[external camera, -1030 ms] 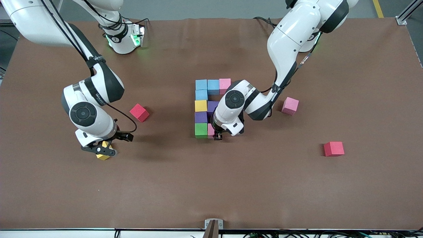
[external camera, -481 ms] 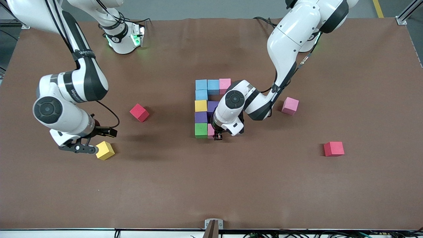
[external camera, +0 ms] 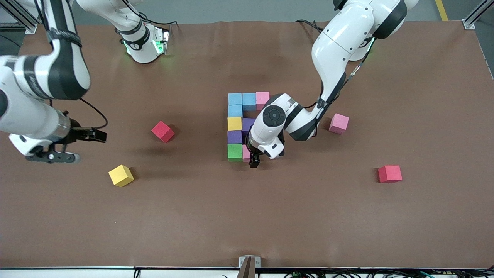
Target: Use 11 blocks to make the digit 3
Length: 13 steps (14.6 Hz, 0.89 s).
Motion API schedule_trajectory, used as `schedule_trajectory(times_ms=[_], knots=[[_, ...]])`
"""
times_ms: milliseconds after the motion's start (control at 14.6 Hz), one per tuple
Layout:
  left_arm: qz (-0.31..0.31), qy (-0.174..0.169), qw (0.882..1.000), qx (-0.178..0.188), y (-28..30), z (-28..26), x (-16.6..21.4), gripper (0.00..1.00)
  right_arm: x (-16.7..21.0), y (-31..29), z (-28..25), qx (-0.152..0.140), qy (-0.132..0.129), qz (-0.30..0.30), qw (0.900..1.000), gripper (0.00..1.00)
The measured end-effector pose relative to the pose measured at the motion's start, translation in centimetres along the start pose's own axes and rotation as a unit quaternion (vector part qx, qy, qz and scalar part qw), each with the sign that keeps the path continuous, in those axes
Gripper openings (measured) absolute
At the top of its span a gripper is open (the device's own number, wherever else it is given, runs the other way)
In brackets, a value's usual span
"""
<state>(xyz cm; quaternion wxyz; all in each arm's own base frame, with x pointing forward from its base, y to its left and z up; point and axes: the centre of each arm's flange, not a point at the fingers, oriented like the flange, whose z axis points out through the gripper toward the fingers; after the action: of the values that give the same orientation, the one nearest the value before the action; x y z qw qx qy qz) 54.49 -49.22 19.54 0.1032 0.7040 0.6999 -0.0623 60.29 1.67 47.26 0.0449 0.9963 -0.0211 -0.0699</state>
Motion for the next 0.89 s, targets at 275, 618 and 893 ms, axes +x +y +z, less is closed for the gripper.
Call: schedule_trajectory(times_ms=[275,618,893], knots=[[0.016,-0.01,1.0,-0.021,1.0,-4.7,-1.5,1.0,-2.3,-0.7,-8.1,0.012,-0.001,-0.013,1.0,1.0],[0.093,0.037,0.995,-0.011,1.5,-12.9,-0.2,1.0,-3.1,0.7,-11.9,0.016,0.007,-0.004,1.0,1.0],[0.226,0.07,0.972,0.004,1.5,-16.8,7.2,1.0,-3.3,0.9,-11.7,0.021,-0.004,-0.006,1.0,1.0]])
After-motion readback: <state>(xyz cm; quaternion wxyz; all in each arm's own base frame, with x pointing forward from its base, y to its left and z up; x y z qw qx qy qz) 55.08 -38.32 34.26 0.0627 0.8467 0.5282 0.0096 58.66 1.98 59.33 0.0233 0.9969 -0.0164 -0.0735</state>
